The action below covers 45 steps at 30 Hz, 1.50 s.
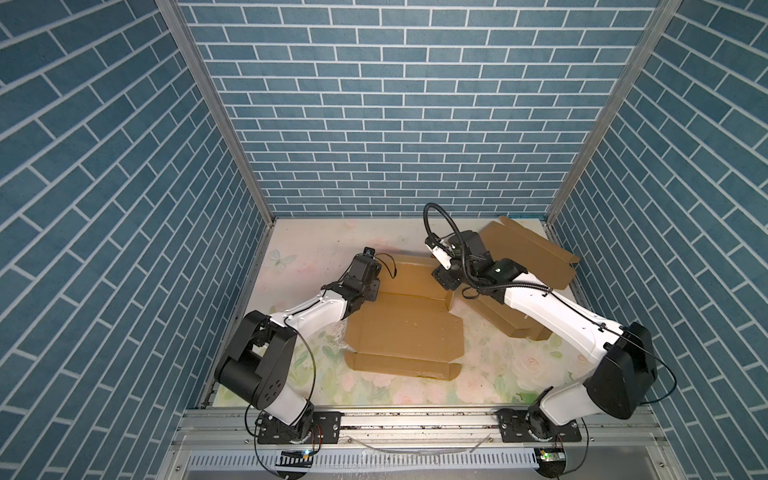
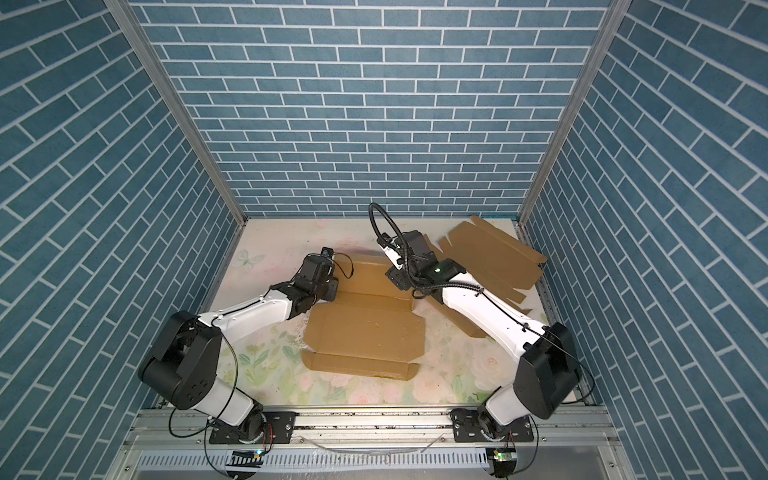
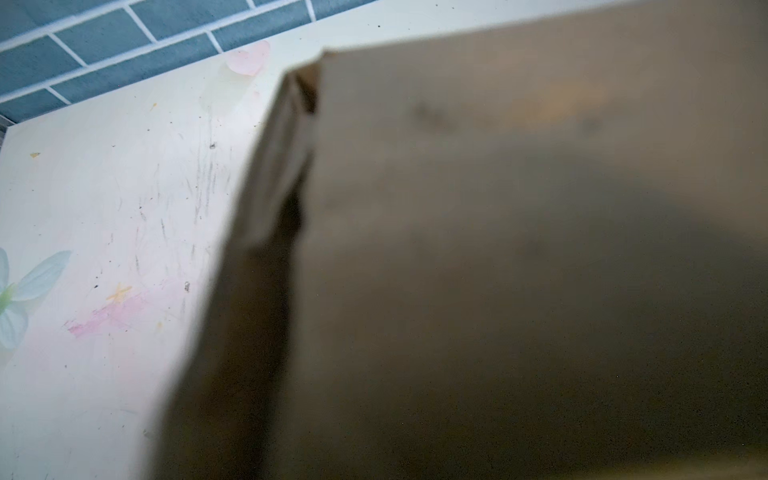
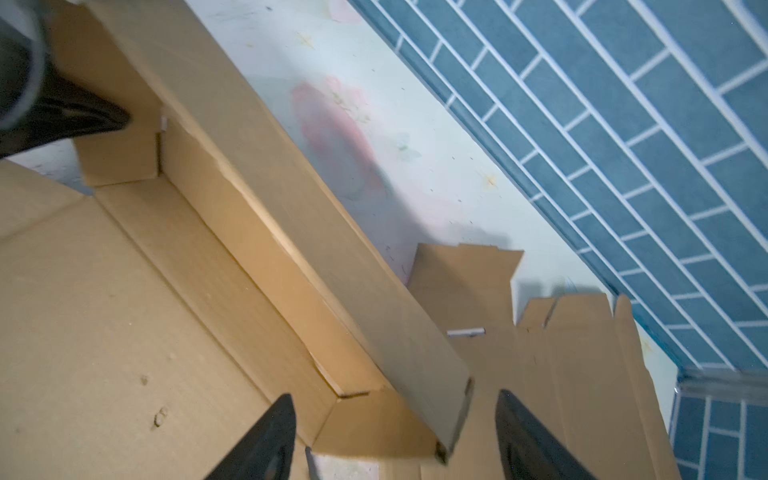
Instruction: Fold the paper box
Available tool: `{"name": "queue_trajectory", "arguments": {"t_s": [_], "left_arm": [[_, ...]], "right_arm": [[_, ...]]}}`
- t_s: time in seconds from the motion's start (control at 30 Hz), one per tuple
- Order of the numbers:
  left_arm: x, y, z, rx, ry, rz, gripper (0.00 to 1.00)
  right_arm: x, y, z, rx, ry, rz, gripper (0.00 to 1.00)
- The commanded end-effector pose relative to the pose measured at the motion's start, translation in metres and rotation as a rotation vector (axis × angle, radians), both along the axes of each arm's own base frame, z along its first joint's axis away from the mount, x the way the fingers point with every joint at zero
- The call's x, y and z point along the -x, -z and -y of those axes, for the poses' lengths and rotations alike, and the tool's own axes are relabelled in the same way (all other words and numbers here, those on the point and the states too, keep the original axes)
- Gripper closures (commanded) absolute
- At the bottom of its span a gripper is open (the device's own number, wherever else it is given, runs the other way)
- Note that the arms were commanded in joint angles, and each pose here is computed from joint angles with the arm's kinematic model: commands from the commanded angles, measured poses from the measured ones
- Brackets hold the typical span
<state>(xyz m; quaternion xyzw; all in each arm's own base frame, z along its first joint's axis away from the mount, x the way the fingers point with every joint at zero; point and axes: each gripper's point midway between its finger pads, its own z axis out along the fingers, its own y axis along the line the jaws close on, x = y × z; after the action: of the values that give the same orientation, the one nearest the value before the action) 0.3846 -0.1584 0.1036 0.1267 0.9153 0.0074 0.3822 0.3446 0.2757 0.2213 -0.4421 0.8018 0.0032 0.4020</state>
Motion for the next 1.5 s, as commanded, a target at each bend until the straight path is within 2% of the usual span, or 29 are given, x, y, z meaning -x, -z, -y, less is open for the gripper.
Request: {"name": "queue_trajectory", "arguments": {"t_s": [0.0, 0.2, 0.37, 0.53, 0.63, 0.7, 0.83, 1.03, 1.23, 1.47], "left_arm": [[0.015, 0.004, 0.004, -0.035, 0.079, -0.113, 1.0], [0.02, -0.002, 0.011, -0.035, 0.132, -0.162, 1.0], [0.021, -0.001, 0.014, -0.029, 0.143, -0.176, 1.0], [0.018, 0.001, 0.018, -0.032, 0.155, -0.185, 0.99], [0.014, 0.002, 0.02, -0.043, 0.167, -0.196, 0.95], [0.01, 0.0, 0.022, -0.05, 0.174, -0.199, 0.91], [0.004, -0.015, 0.029, -0.035, 0.194, -0.188, 0.77], [0.007, -0.048, 0.036, -0.011, 0.246, -0.169, 0.56], [0.014, -0.092, 0.03, -0.005, 0.258, -0.1, 0.49], [0.022, -0.146, 0.003, 0.039, 0.168, 0.023, 0.47]], "right_arm": [[0.017, 0.015, -0.02, 0.094, -0.156, -0.107, 0.24], [0.002, 0.029, -0.044, 0.09, -0.191, -0.125, 0.25], [-0.015, 0.051, -0.056, 0.09, -0.18, -0.139, 0.32], [-0.027, 0.07, -0.058, 0.058, -0.136, -0.149, 0.47], [-0.033, 0.073, -0.057, 0.003, -0.086, -0.159, 0.61], [-0.036, 0.077, -0.055, -0.025, -0.055, -0.175, 0.68], [-0.045, 0.092, -0.048, -0.058, 0.008, -0.212, 0.76], [-0.059, 0.113, -0.033, -0.1, 0.113, -0.286, 0.8], [-0.064, 0.132, -0.021, -0.178, 0.293, -0.385, 0.8], [-0.062, 0.142, -0.001, -0.38, 0.687, -0.469, 0.79]]}}
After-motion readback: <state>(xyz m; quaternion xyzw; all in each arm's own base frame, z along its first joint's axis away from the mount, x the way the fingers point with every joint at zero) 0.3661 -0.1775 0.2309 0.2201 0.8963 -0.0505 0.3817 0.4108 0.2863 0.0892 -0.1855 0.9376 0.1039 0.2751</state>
